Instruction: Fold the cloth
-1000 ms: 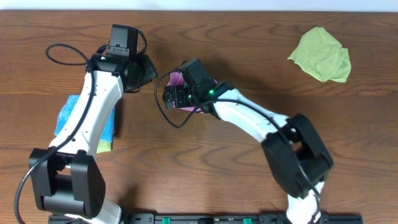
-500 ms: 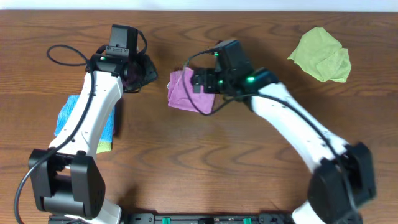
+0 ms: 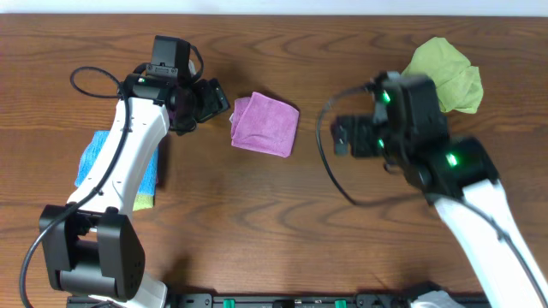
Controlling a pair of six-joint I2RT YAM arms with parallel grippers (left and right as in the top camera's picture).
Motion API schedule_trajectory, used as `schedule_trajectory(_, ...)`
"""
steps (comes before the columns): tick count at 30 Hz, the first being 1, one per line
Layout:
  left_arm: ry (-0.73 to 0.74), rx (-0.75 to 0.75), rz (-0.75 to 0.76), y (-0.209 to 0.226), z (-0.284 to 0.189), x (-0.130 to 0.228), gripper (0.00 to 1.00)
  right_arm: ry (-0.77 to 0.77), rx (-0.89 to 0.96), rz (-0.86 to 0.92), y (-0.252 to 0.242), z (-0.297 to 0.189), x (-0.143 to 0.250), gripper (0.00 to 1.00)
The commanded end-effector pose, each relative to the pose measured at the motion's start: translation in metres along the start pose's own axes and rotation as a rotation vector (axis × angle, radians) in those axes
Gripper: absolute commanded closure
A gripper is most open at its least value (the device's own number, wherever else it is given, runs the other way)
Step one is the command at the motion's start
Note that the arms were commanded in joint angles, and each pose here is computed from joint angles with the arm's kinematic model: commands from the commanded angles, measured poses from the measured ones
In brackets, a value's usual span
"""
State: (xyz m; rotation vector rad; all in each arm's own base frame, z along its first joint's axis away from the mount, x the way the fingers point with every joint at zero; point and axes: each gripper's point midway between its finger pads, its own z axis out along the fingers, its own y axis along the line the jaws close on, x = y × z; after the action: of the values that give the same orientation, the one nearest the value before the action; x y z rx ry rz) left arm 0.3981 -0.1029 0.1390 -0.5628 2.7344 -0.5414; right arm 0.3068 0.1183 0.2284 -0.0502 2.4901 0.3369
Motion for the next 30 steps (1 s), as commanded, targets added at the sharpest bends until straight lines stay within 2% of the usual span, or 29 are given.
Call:
schedule_trajectory(1,-0.013,0.042,0.01,-0.011,-0.015,-0.002,0.14,-0.015,0.022,0.002,-0.017,-0.007,0.031,0.01)
schedule_trajectory(4,0.004,0.054,0.008,-0.013,-0.015,0.001,0.12,-0.062,0.016,0.048,-0.026,-0.015,0.056,0.01)
schedule_trajectory(14,0.09,0.152,-0.025,-0.03,-0.017,0.016,0.06,-0.24,0.051,0.367,-0.077,-0.026,0.145,0.01)
schedule_trajectory(22,0.137,0.128,-0.096,-0.024,-0.017,0.027,0.02,-0.309,0.181,0.426,-0.108,-0.017,0.157,0.01)
schedule_trajectory(30,0.202,0.074,-0.149,-0.004,-0.002,0.049,0.05,-0.321,0.209,0.421,-0.113,-0.018,0.156,0.01)
